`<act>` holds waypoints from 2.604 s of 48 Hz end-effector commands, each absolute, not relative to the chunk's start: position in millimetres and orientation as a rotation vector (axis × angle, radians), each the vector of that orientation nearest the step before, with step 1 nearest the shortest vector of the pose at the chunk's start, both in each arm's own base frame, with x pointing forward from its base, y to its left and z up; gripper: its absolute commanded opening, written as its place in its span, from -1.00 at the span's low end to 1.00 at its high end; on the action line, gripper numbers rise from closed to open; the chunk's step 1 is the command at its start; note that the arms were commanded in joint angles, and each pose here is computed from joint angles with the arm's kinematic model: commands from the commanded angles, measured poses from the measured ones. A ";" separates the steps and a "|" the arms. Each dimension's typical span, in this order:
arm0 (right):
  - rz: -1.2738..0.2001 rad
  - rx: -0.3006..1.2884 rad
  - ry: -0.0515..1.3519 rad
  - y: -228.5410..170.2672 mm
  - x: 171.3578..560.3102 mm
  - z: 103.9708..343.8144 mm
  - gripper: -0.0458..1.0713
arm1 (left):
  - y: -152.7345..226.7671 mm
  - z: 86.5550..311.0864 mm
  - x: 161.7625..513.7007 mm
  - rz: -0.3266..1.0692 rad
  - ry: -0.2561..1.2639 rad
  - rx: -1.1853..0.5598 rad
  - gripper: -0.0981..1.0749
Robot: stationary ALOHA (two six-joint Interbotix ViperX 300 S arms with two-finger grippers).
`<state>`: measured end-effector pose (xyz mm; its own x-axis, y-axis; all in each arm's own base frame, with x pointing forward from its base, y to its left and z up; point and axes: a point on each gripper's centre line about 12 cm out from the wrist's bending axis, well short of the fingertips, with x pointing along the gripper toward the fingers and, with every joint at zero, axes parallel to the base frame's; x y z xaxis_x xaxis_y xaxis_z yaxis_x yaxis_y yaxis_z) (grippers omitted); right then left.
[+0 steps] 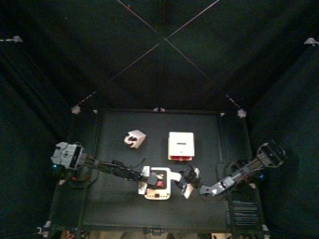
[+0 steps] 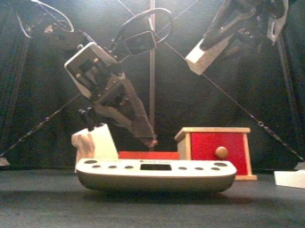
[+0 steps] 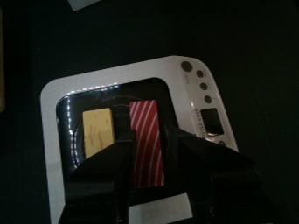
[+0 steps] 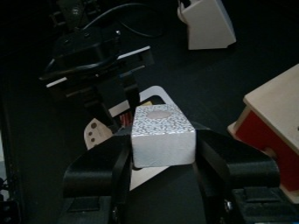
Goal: Put rice left of other rice
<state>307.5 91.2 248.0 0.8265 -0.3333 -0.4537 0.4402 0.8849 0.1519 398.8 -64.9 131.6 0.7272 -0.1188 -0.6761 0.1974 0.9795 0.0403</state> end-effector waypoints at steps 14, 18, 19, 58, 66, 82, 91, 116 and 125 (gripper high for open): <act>-0.414 0.292 0.411 91.2 307.5 259.5 -0.01 | -70.2 159.1 396.9 -0.188 0.665 0.113 0.42; -0.420 0.304 0.405 91.1 308.7 262.3 -0.01 | -72.0 161.8 393.1 -0.193 0.661 0.113 0.42; -0.421 0.311 0.403 91.1 308.7 263.6 -0.01 | -72.5 163.1 392.5 -0.195 0.658 0.113 0.42; -0.912 0.578 0.178 77.7 269.8 269.8 -0.01 | -65.9 180.6 344.7 -0.186 0.599 0.064 0.42; -0.975 0.581 0.185 86.1 272.3 249.0 -0.01 | -63.2 187.4 331.0 -0.181 0.551 0.045 0.42; -1.109 0.556 0.331 111.9 286.1 199.7 -0.01 | -56.4 190.5 314.2 -0.157 0.486 -0.003 0.42; -1.203 0.546 0.421 119.2 286.8 172.6 -0.01 | -56.6 189.3 313.7 -0.155 0.488 -0.009 0.42; -1.276 0.577 0.527 102.4 313.2 122.9 -0.01 | -56.6 185.8 313.4 -0.155 0.499 -0.007 0.42; -1.285 0.583 0.544 96.5 317.8 113.1 0.00 | -56.4 184.8 312.6 -0.154 0.502 -0.008 0.42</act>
<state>312.5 96.8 106.7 0.1832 -0.7281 -0.6605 0.9805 0.1839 0.0692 310.0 -56.6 179.3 0.8540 -0.1494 -0.4984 0.1473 0.9881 -0.0437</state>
